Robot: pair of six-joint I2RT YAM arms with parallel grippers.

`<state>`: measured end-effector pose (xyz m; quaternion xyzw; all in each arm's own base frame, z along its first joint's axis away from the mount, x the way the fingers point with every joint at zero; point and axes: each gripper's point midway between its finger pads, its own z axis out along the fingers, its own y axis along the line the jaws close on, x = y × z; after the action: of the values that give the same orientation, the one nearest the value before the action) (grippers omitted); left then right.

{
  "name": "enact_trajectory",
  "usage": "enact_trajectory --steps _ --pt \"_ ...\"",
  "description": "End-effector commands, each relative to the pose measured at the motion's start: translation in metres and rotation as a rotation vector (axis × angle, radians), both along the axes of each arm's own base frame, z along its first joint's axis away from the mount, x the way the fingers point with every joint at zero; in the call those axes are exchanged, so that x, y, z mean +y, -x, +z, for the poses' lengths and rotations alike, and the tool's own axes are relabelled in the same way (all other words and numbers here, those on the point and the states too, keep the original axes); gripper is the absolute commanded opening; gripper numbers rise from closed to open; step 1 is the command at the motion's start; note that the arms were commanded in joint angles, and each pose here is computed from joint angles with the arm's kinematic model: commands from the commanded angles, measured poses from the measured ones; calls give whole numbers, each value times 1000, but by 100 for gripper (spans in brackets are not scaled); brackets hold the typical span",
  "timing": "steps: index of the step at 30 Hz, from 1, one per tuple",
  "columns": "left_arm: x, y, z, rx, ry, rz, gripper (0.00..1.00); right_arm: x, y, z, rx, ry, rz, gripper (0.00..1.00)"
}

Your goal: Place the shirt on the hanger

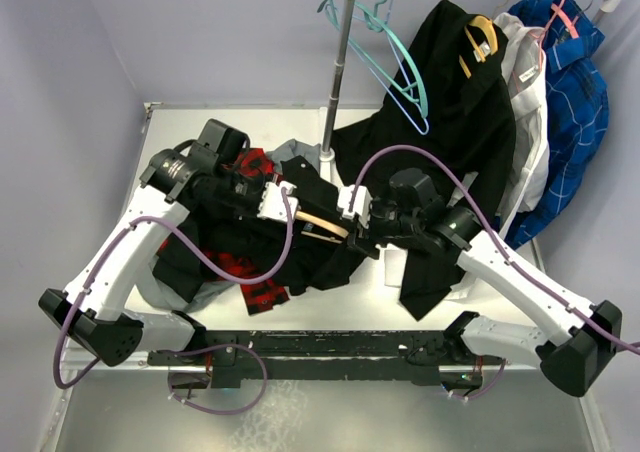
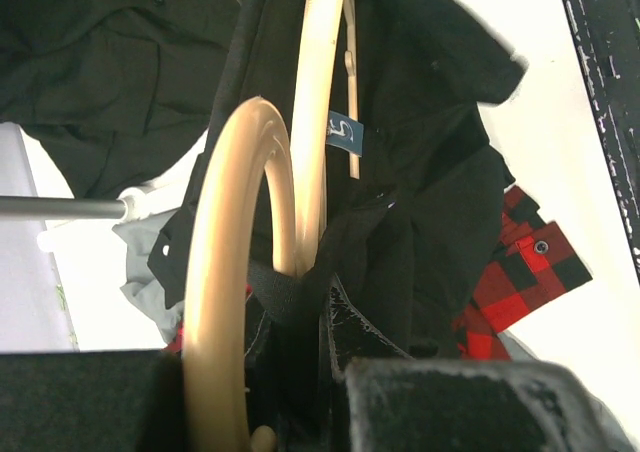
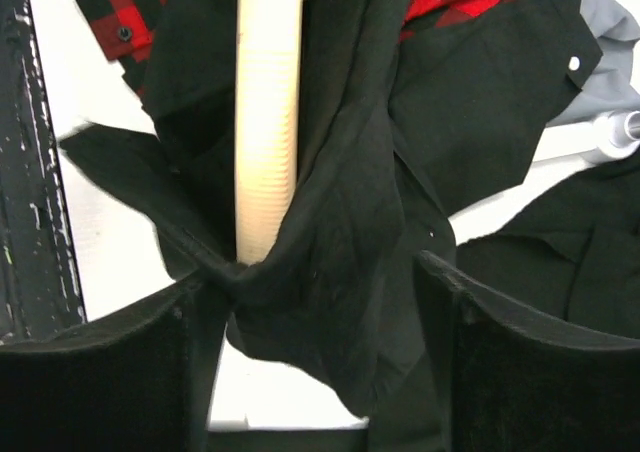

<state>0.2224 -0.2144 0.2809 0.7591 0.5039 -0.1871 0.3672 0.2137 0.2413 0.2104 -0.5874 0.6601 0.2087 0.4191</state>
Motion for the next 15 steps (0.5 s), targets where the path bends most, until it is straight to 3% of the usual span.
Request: enact_trajectory --steps 1,9,15 --pt "-11 9 19 -42 90 -78 0 21 -15 34 -85 -109 59 66" --pt "-16 6 16 -26 106 -85 0 35 -11 57 -88 -218 98 64" --pt "-22 5 15 -9 117 -90 0 42 -12 65 -58 -245 97 54"
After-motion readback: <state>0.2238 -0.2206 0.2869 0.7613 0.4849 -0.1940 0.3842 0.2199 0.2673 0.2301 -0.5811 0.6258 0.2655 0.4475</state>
